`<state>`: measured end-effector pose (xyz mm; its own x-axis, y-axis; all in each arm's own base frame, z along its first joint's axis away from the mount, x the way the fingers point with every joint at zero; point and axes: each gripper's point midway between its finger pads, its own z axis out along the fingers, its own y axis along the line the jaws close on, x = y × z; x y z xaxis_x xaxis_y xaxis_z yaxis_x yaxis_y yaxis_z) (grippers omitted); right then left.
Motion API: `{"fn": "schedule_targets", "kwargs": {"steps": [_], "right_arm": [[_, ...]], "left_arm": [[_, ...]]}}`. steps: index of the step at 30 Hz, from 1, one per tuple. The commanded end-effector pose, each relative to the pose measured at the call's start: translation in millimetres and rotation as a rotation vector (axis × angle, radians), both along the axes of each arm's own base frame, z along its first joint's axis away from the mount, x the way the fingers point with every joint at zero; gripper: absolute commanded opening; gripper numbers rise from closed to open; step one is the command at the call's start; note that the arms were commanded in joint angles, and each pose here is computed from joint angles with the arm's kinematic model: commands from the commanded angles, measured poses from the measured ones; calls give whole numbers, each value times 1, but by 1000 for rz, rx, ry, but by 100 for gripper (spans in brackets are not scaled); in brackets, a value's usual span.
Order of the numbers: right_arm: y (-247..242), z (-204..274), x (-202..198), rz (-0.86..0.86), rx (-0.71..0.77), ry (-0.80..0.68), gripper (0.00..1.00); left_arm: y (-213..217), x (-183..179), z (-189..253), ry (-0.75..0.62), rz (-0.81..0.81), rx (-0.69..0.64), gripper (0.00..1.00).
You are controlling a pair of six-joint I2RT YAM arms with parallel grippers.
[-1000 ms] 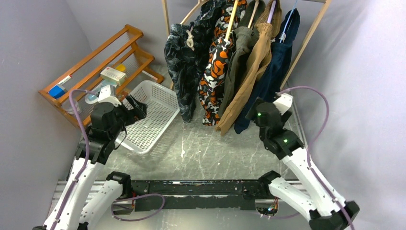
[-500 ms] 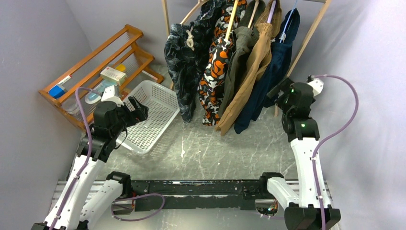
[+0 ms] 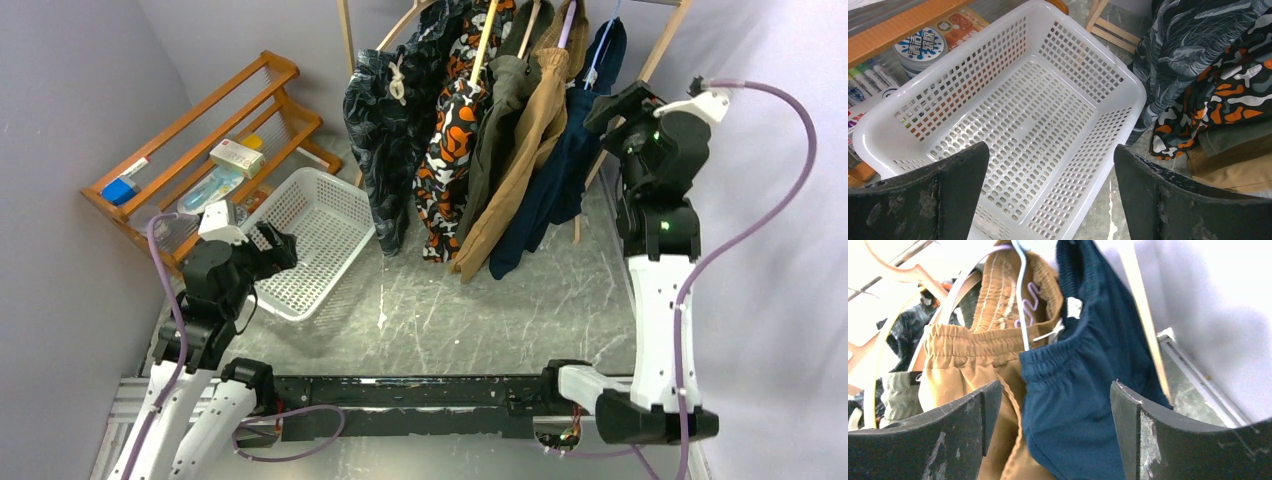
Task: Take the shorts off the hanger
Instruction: Pick up the hanger from the clothes rod.
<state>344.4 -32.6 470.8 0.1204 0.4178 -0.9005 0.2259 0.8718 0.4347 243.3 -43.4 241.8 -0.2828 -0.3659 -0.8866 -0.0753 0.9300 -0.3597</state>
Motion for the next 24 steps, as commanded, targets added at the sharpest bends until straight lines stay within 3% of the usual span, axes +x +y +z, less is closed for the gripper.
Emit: {"fn": "schedule_targets", "kwargs": {"steps": [1, 4, 24], "right_arm": [[24, -16, 27, 150, -7, 73, 79], [24, -15, 38, 150, 5, 69, 70], [7, -49, 97, 80, -32, 230, 72]], "left_arm": [[6, 6, 7, -24, 19, 52, 99], [10, 7, 0, 21, 44, 66, 99], [9, 11, -14, 84, 44, 78, 99]]}}
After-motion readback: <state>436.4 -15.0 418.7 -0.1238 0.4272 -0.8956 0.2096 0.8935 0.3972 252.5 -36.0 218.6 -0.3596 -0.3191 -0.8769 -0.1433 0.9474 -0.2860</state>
